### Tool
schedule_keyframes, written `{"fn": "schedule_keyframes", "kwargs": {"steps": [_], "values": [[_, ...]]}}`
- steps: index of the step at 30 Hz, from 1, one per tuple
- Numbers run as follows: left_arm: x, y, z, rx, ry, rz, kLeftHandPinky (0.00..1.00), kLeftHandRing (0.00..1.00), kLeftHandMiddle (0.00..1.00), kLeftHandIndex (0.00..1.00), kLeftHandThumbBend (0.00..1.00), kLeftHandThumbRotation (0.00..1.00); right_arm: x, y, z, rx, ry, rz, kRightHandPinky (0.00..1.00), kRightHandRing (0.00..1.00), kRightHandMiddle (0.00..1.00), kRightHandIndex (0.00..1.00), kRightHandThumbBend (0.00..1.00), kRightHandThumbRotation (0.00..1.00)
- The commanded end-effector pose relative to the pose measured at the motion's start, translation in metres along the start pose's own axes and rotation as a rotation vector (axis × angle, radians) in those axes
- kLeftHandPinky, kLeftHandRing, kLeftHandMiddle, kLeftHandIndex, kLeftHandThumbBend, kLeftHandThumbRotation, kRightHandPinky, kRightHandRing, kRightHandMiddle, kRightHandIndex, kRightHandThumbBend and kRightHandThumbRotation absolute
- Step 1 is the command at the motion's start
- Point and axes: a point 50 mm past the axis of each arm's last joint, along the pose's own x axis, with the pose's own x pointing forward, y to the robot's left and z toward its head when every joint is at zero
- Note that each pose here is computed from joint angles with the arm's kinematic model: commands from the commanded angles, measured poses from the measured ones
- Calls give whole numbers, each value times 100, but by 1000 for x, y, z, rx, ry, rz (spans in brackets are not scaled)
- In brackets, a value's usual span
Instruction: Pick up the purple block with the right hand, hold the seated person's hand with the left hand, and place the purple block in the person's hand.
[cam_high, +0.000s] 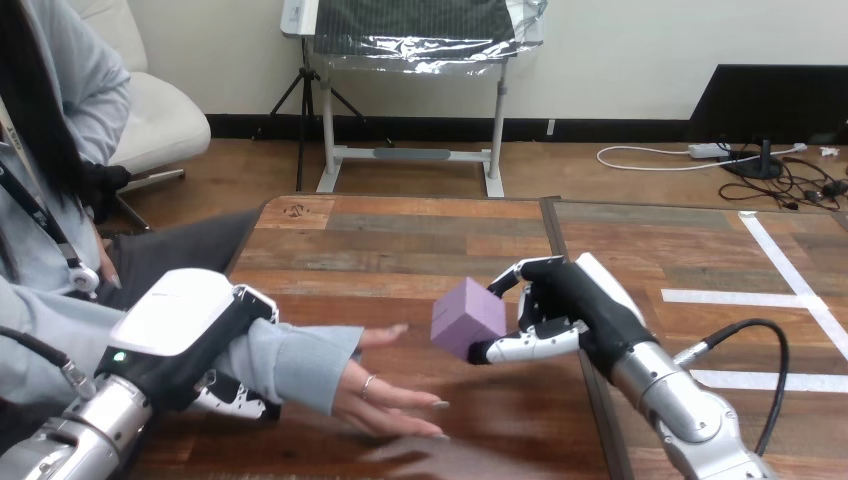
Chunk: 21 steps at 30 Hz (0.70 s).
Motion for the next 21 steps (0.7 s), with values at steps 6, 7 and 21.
{"fn": "schedule_keyframes", "kwargs": {"steps": [6, 7, 21], "values": [[18, 41, 11, 14, -83, 165, 24, 24, 29, 30, 85, 0, 23, -3, 39, -28, -121, 5, 6, 10, 13, 12, 57, 0], [18, 41, 12, 13, -83, 165, 24, 24, 29, 30, 84, 0, 23, -1, 39, -26, -122, 10, 6, 10, 14, 13, 59, 0], [24, 47, 18, -7, -105, 182, 24, 24, 29, 29, 88, 0, 25, 13, 42, -33, -118, 60, 6, 10, 15, 13, 57, 0]]}}
